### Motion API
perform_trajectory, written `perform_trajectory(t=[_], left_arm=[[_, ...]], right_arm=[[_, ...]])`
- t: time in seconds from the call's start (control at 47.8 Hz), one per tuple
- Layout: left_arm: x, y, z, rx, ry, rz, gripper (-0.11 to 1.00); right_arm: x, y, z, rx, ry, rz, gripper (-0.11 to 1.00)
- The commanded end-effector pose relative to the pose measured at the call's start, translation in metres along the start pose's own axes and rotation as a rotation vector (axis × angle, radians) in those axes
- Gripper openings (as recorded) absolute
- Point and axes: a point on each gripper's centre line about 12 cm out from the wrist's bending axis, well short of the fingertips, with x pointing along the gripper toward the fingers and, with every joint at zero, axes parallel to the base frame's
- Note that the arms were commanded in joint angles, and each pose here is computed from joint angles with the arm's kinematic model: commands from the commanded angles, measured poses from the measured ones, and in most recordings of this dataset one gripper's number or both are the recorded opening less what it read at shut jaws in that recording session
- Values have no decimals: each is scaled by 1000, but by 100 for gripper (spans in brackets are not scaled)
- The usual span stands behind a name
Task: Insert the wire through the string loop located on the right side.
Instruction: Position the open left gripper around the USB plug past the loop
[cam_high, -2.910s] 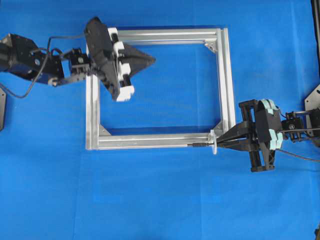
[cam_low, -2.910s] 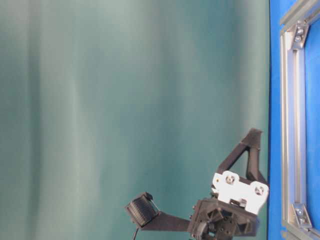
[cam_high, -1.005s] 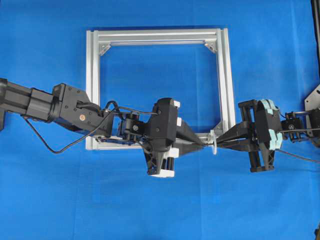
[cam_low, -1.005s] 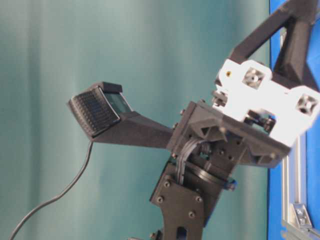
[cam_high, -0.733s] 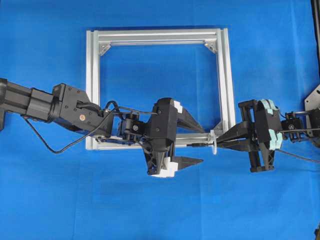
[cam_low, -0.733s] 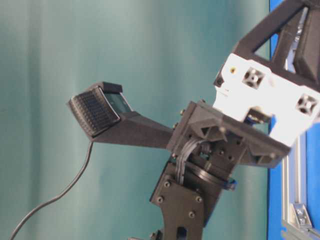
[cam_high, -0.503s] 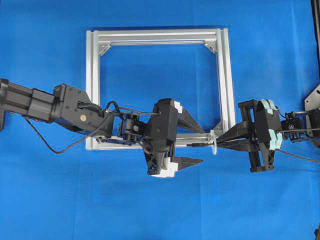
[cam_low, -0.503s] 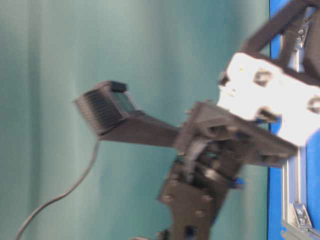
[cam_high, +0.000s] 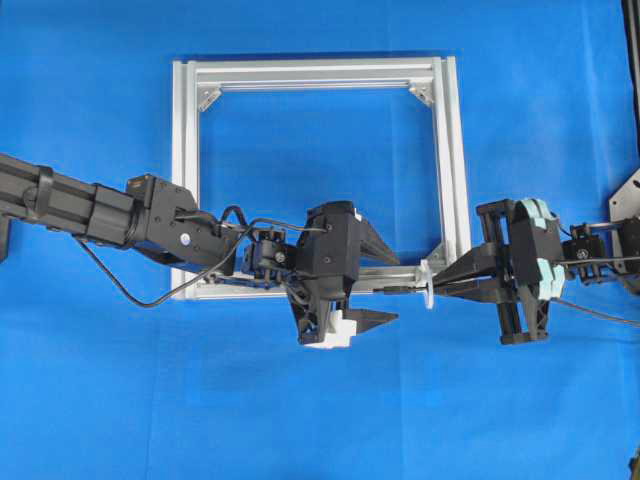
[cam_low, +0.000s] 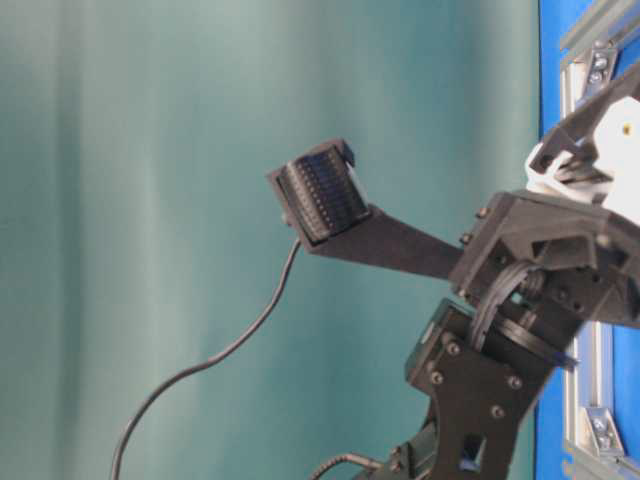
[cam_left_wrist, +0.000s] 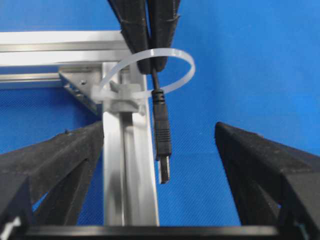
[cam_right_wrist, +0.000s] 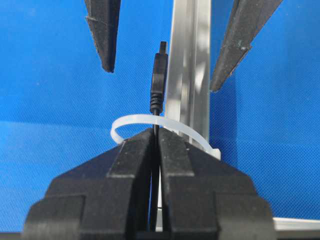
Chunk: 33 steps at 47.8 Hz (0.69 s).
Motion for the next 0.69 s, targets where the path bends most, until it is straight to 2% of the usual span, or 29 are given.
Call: perform_trajectory(t=[0.0, 0.67], left_arm=[[-2, 1, 15, -1, -42, 0, 87], [-1, 1, 18, -2, -46, 0, 87]], right_arm=[[2, 2, 8, 5, -30, 6, -3], [2, 2, 8, 4, -30, 7, -3]])
